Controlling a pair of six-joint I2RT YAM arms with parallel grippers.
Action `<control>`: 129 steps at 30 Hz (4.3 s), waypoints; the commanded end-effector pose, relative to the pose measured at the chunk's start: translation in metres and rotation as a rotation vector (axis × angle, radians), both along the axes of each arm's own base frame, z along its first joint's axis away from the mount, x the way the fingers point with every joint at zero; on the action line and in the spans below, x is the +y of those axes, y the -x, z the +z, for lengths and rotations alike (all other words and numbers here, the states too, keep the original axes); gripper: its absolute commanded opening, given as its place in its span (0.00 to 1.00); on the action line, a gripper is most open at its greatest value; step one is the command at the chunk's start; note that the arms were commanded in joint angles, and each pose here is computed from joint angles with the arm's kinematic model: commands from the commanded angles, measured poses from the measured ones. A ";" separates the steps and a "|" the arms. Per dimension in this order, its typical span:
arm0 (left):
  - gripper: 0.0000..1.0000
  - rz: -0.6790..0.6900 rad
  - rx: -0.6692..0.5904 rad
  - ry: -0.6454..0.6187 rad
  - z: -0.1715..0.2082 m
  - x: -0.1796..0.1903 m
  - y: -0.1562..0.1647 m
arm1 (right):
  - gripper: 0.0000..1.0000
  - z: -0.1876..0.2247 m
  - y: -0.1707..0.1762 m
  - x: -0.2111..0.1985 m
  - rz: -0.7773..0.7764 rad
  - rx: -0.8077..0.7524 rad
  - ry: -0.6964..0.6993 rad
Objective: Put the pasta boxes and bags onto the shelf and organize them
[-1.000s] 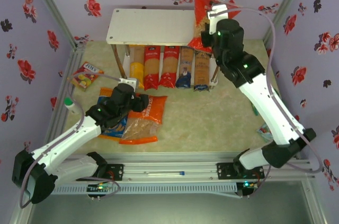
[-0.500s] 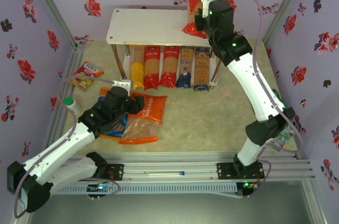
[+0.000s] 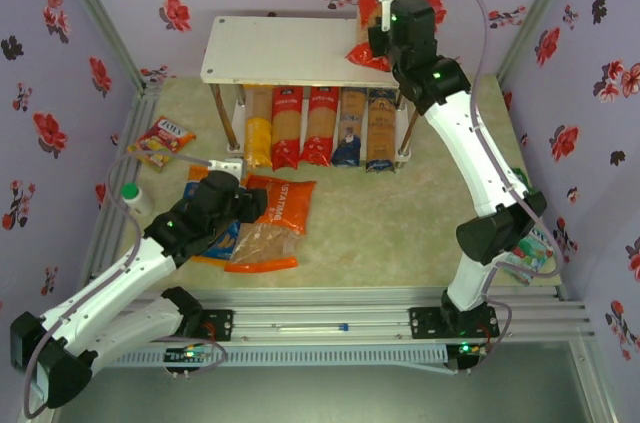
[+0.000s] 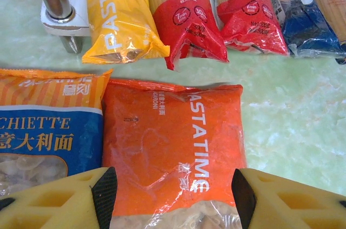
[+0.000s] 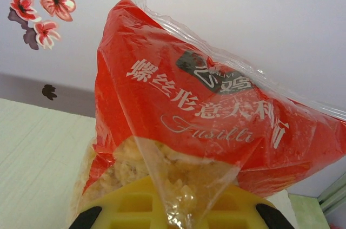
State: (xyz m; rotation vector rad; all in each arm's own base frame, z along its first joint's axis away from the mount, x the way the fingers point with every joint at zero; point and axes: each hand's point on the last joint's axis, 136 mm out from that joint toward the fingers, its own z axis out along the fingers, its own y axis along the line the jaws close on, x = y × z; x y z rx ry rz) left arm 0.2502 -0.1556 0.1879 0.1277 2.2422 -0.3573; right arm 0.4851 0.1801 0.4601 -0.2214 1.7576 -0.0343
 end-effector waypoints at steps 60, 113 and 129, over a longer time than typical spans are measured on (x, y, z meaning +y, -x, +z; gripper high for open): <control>0.65 0.029 0.003 -0.016 -0.003 0.007 -0.001 | 0.84 0.000 0.003 -0.026 -0.080 -0.039 -0.137; 0.66 0.032 0.009 -0.040 -0.005 0.012 0.001 | 0.92 0.088 0.138 0.044 0.462 -0.198 -0.201; 0.65 0.028 0.063 -0.099 -0.023 0.006 -0.007 | 0.92 -0.048 0.219 0.075 0.613 0.196 -0.169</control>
